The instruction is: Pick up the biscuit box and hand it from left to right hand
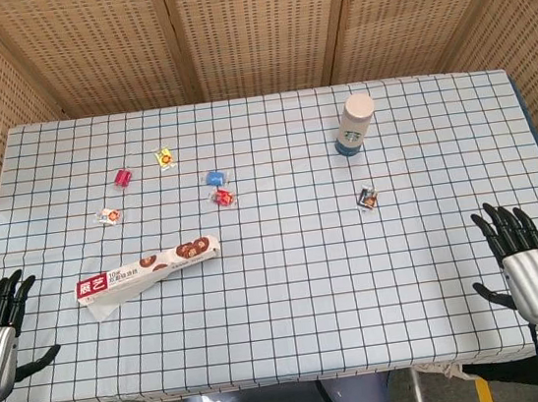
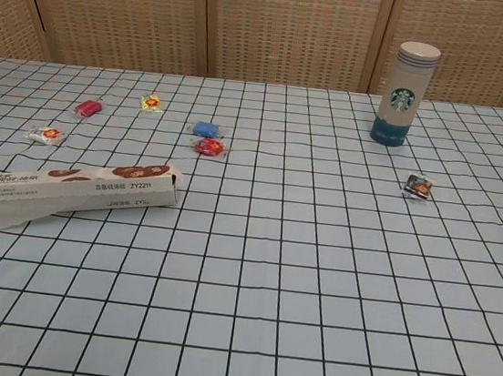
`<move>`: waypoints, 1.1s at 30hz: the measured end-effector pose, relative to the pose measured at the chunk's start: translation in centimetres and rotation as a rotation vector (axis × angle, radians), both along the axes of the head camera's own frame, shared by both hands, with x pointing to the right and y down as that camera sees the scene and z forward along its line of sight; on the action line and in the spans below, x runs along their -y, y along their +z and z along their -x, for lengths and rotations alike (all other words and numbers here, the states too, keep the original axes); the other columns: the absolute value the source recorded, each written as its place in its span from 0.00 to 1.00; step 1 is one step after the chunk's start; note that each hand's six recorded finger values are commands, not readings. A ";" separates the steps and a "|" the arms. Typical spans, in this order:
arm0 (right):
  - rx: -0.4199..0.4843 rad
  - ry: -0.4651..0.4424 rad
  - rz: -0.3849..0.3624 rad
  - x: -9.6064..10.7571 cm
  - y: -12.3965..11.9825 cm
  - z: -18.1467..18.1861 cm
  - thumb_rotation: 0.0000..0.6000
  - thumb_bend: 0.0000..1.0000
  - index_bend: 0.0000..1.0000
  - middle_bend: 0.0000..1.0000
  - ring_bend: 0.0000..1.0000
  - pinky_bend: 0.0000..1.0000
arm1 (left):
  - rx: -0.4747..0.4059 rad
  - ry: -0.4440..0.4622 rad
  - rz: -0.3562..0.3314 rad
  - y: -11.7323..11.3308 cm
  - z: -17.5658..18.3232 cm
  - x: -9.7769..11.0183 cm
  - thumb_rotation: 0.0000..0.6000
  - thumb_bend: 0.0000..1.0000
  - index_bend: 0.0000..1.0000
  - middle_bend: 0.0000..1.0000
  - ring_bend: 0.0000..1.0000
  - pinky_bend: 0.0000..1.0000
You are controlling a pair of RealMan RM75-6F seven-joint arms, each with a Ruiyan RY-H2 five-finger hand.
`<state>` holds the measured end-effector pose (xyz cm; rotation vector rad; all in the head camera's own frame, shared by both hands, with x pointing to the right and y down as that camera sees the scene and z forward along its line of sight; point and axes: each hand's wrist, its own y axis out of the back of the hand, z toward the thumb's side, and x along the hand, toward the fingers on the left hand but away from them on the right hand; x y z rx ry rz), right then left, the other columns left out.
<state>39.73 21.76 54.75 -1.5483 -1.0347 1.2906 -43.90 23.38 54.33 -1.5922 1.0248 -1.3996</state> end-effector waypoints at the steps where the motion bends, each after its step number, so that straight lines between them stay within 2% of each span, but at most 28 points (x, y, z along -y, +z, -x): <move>1: 0.001 0.001 0.001 0.0 0.0 0.0 1.00 0.00 0.00 0.00 0.00 0.00 | 0.000 0.000 0.000 0.0 0.0 0.0 1.00 0.00 0.00 0.00 0.00 0.00; 9: 0.014 -0.003 0.007 -0.1 -0.1 0.1 1.00 0.00 0.00 0.00 0.00 0.00 | 0.003 0.004 0.040 1.3 0.0 0.3 1.00 0.00 0.00 0.00 0.00 0.00; 16: 0.021 0.010 0.018 0.1 0.0 -0.2 1.00 0.00 0.00 0.00 0.00 0.00 | -0.019 0.028 0.162 6.0 -1.2 2.3 1.00 0.00 0.00 0.00 0.00 0.00; 19: 0.023 0.015 0.017 0.2 0.0 -0.3 1.00 0.00 0.00 0.00 0.00 0.00 | -0.017 0.044 0.215 8.4 -2.0 3.7 1.00 0.02 0.04 0.04 0.03 0.04; 23: 0.024 0.024 0.018 0.3 0.0 -0.5 1.00 0.00 0.00 0.00 0.00 0.00 | 0.026 0.054 0.287 12.3 -2.7 5.7 1.00 0.13 0.17 0.17 0.13 0.15; 26: 0.024 0.034 0.019 0.4 0.0 -0.8 1.00 0.00 0.00 0.00 0.00 0.00 | 0.046 0.056 0.310 14.4 -3.1 6.7 1.00 0.14 0.20 0.20 0.16 0.19; 31: 0.030 0.039 0.013 0.5 -0.2 -1.0 1.00 0.00 0.00 0.00 0.00 0.00 | 0.033 0.055 0.347 16.1 -3.7 7.1 1.00 0.18 0.27 0.27 0.23 0.29; 33: 0.032 0.039 0.013 0.4 -0.3 -1.0 1.00 0.00 0.00 0.00 0.00 0.00 | 0.034 0.055 0.345 16.5 -3.8 7.2 1.00 0.19 0.28 0.28 0.24 0.30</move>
